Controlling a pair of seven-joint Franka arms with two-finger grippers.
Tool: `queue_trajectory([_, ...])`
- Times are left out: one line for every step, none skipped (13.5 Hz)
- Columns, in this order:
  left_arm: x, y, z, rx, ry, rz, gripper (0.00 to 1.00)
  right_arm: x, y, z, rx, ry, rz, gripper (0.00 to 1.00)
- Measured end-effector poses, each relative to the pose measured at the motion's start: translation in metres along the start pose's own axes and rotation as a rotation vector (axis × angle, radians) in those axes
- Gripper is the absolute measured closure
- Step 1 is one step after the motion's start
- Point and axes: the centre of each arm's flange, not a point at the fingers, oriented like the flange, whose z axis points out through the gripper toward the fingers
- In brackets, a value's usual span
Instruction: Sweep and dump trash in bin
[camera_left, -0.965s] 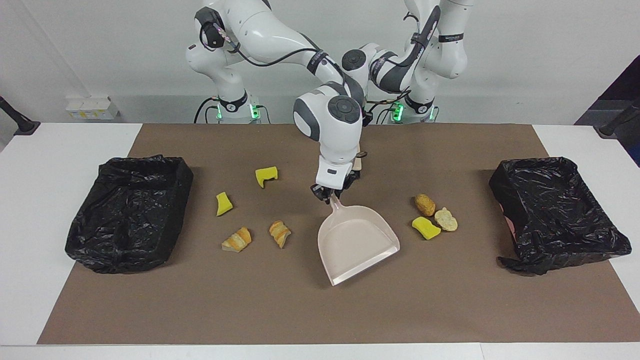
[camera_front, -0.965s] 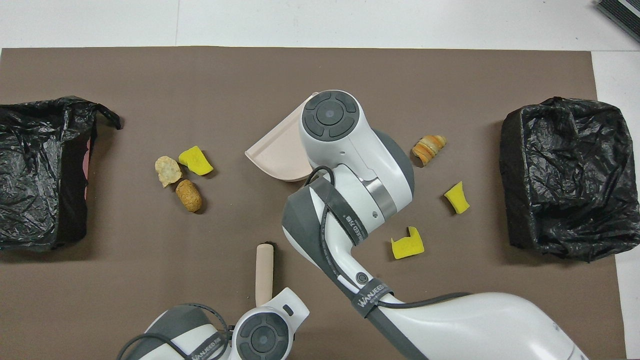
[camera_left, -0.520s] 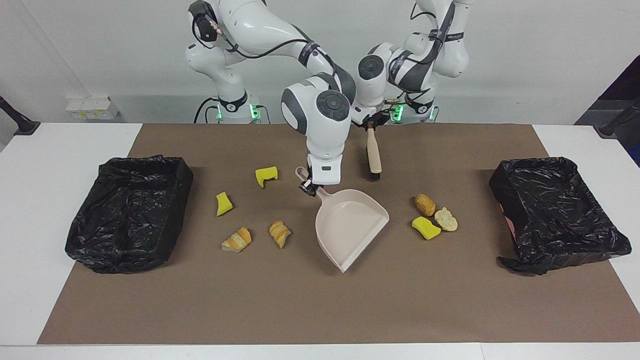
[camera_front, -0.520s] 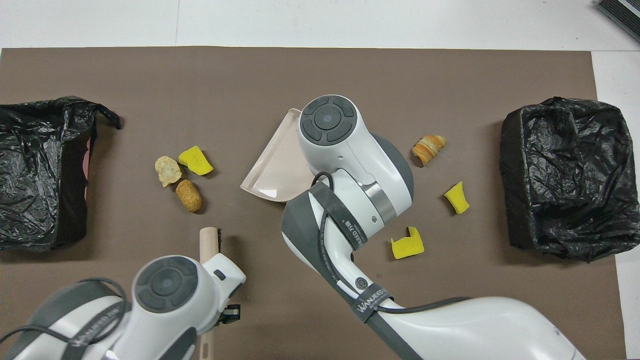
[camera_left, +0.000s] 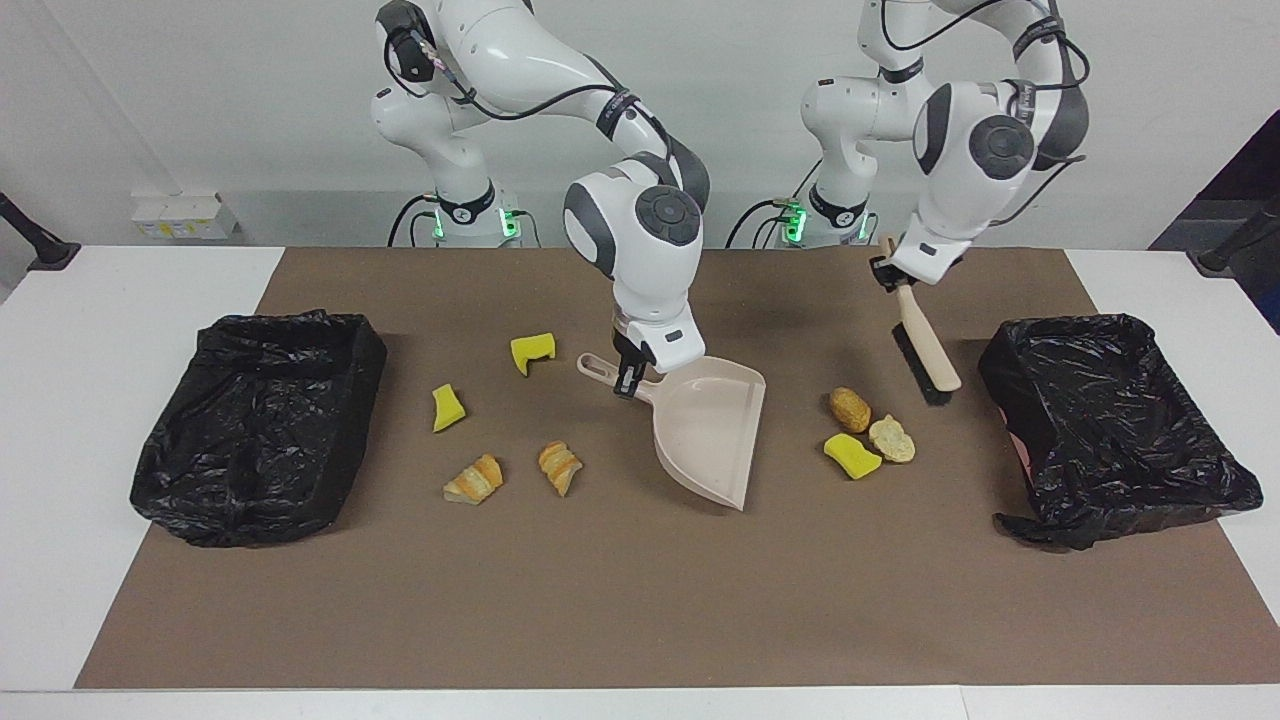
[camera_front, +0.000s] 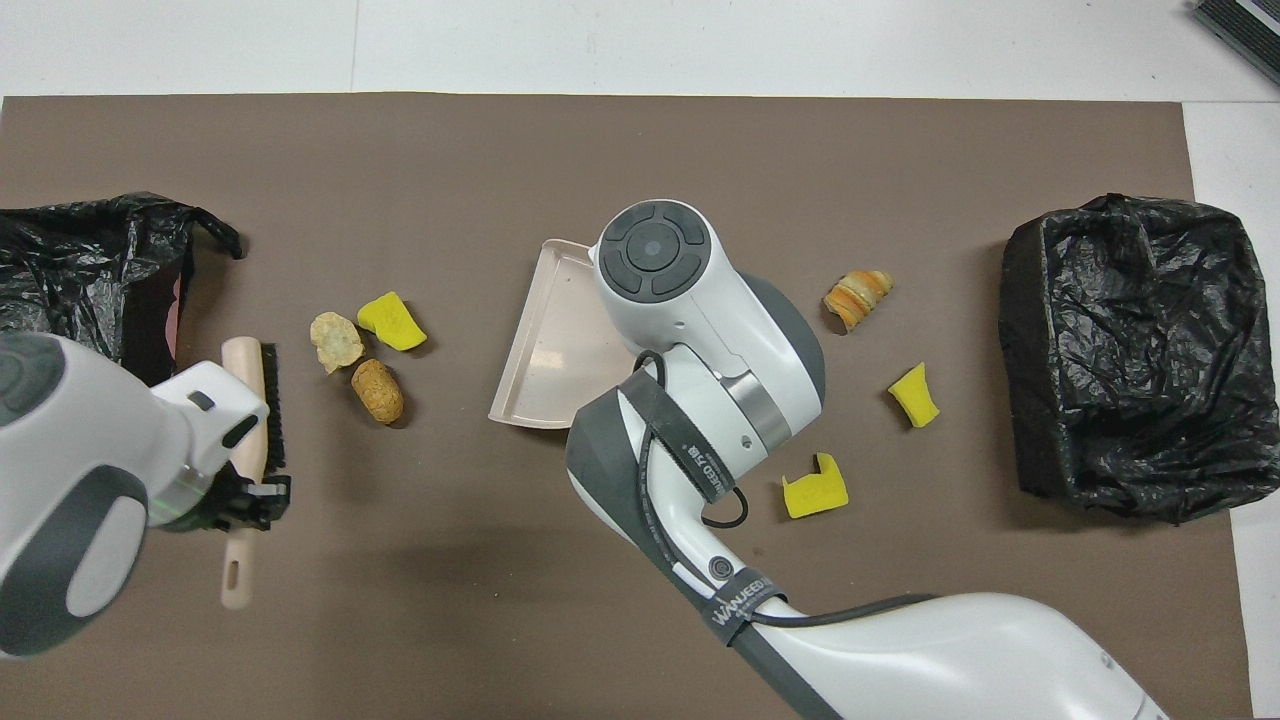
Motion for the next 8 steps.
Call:
queue_trajectory([0.02,-0.015,0.0,0.019,0.007,0.003,0.73,0.003,0.001,0.004,-0.002,0.002,-0.017,0.68])
queue_trajectory([0.037,-0.023,0.005,0.036,0.016,0.008,0.73,0.006,0.002,0.009,-0.008,0.008,-0.041,0.68])
queue_trajectory([0.051,-0.027,0.013,0.044,0.02,0.016,0.73,0.01,0.003,0.015,-0.02,0.011,-0.082,0.68])
queue_trajectory([0.062,-0.029,0.024,0.048,0.016,0.026,0.73,0.013,0.004,0.021,-0.029,0.01,-0.124,0.68])
queue_trajectory([0.069,-0.027,0.034,0.054,0.007,0.037,0.73,0.015,0.006,0.027,-0.033,0.009,-0.155,0.68])
queue_trajectory([0.074,-0.024,0.042,0.057,-0.002,0.045,0.73,0.016,0.007,0.03,-0.036,0.004,-0.174,0.68])
queue_trajectory([0.078,-0.02,0.049,0.058,-0.003,0.053,0.73,0.017,0.008,0.031,-0.041,0.001,-0.186,0.68])
queue_trajectory([0.081,-0.016,0.056,0.057,0.0,0.059,0.73,0.018,0.009,0.032,-0.044,0.001,-0.193,0.68])
